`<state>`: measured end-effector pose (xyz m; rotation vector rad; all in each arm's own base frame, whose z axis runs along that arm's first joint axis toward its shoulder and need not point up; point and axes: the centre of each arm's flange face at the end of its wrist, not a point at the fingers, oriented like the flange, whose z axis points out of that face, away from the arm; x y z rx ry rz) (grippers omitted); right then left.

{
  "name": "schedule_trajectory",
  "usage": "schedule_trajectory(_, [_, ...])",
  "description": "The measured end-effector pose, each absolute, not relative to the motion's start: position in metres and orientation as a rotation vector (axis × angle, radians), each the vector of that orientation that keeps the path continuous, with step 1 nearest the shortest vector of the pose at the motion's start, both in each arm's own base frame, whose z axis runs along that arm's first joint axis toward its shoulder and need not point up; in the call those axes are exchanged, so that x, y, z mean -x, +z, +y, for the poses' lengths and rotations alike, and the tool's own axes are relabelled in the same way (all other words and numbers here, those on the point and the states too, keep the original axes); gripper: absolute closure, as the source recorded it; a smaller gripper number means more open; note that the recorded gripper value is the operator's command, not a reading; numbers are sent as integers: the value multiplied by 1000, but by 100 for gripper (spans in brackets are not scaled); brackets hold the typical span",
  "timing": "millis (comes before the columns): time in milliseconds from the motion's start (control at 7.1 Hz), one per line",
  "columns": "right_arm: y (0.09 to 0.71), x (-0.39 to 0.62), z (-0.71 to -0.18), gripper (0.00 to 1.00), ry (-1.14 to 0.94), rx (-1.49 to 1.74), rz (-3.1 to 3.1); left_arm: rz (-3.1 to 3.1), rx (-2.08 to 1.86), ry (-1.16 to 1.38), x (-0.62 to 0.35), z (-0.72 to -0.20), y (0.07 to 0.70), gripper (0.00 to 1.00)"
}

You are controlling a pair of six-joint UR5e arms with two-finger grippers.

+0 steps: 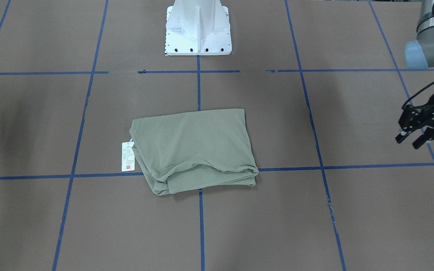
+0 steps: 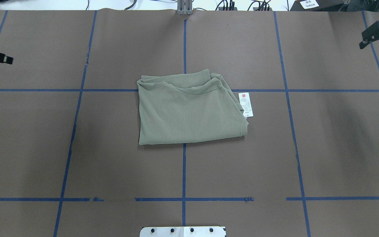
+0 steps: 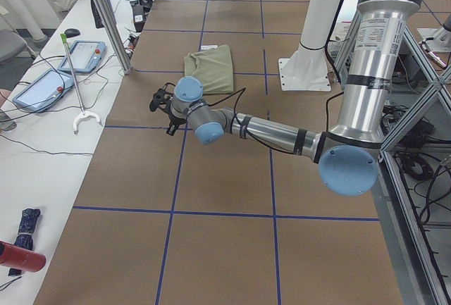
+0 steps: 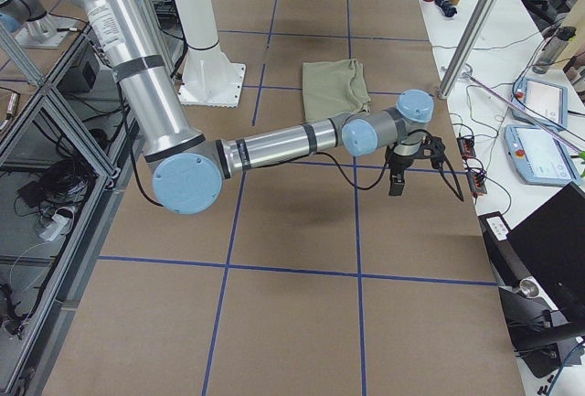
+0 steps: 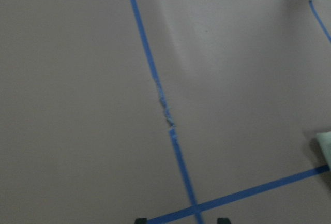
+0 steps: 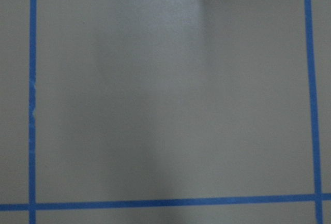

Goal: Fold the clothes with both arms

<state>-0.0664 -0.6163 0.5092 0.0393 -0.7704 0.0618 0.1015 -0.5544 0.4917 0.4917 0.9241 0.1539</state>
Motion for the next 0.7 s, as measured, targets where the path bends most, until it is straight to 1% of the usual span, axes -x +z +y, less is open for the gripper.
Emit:
schedule_trajectory(141, [523,49,-577,0,45,-20,-759,866,-461,197,-71,-556,509,26])
schedule_trajectory(282, [535,39,-545,0,43,-2,-752,834,-417,217,-49,-556,519,0])
schedule_trajectory(423, [546,31,-525,0,51,12,-748,827,-372,210,-33,-553,524,0])
schedule_trajectory(705, [561,16,-506,0,83,32,-745,818,-330,146,3,-541,534,0])
